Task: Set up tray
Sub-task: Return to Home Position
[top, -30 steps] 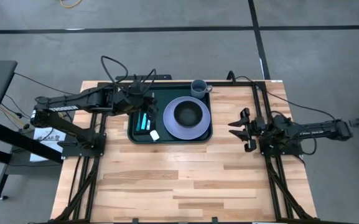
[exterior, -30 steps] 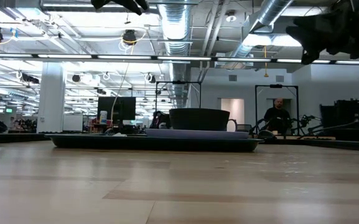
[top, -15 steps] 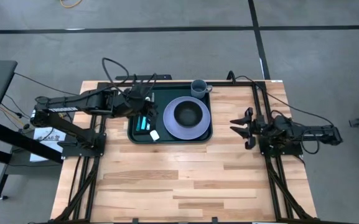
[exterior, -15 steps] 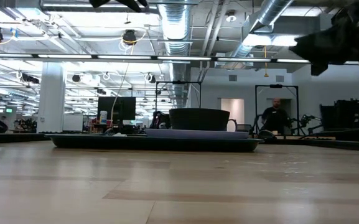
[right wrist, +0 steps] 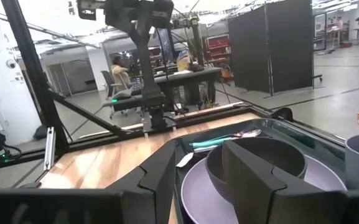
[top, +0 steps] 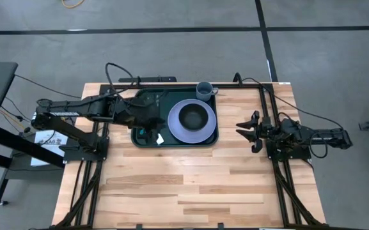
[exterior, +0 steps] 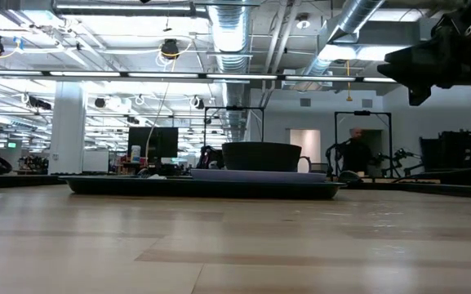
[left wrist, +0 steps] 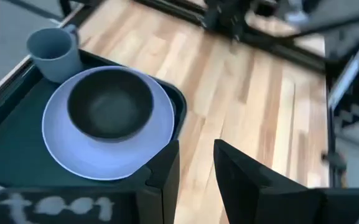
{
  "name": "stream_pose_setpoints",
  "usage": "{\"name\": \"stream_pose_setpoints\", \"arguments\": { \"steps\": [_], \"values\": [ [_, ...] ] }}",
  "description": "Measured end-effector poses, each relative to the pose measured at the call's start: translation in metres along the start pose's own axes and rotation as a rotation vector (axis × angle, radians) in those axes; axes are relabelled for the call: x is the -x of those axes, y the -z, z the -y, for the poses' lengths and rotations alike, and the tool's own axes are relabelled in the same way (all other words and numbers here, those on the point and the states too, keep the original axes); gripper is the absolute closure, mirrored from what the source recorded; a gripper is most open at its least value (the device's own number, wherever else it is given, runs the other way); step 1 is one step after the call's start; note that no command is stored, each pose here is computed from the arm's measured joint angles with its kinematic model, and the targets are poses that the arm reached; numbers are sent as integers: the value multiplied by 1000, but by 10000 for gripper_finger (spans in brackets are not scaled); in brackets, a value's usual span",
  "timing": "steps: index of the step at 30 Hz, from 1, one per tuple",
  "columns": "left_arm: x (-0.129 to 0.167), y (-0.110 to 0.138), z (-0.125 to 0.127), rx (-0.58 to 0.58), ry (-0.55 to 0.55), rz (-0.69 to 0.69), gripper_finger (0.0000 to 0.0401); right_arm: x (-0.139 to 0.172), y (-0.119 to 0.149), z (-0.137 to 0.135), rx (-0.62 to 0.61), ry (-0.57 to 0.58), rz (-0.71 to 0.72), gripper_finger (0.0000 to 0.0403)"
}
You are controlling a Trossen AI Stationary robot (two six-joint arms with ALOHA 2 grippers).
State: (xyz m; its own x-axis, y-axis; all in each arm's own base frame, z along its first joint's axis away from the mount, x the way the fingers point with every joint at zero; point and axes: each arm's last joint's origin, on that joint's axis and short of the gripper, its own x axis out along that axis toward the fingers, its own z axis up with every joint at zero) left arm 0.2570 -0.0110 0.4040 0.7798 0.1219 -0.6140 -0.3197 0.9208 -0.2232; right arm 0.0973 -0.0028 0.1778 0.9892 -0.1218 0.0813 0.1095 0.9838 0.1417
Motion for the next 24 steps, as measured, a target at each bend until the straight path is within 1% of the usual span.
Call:
{"name": "stream_pose_setpoints", "arguments": {
  "steps": [3, 6, 8, 11, 14, 17, 20, 24],
  "values": [
    [-7, 13, 5, -113, 16, -48, 314, 0, 0, 0, 0, 0, -1, 280],
    [-18, 36, 8, -208, 48, -76, 314, 0, 0, 0, 0, 0, -1, 280],
    [-25, 56, 8, -248, 111, -51, 314, 0, 0, 0, 0, -1, -1, 280],
    [-34, 89, 5, -301, 278, 41, 314, 0, 0, 0, 0, -2, -1, 280],
    [-36, 128, -6, -315, 398, 90, 314, 0, 0, 0, 1, -1, -7, 280],
    [-31, 168, -24, -292, 471, 111, 314, 0, 0, 0, 1, -1, -10, 280],
    [-22, 202, -40, -275, 541, 147, 314, 0, 1, 0, 2, 1, -21, 280],
    [-9, 226, -53, -278, 613, 229, 314, 0, 2, 0, 3, 1, -23, 280]
  ]
}}
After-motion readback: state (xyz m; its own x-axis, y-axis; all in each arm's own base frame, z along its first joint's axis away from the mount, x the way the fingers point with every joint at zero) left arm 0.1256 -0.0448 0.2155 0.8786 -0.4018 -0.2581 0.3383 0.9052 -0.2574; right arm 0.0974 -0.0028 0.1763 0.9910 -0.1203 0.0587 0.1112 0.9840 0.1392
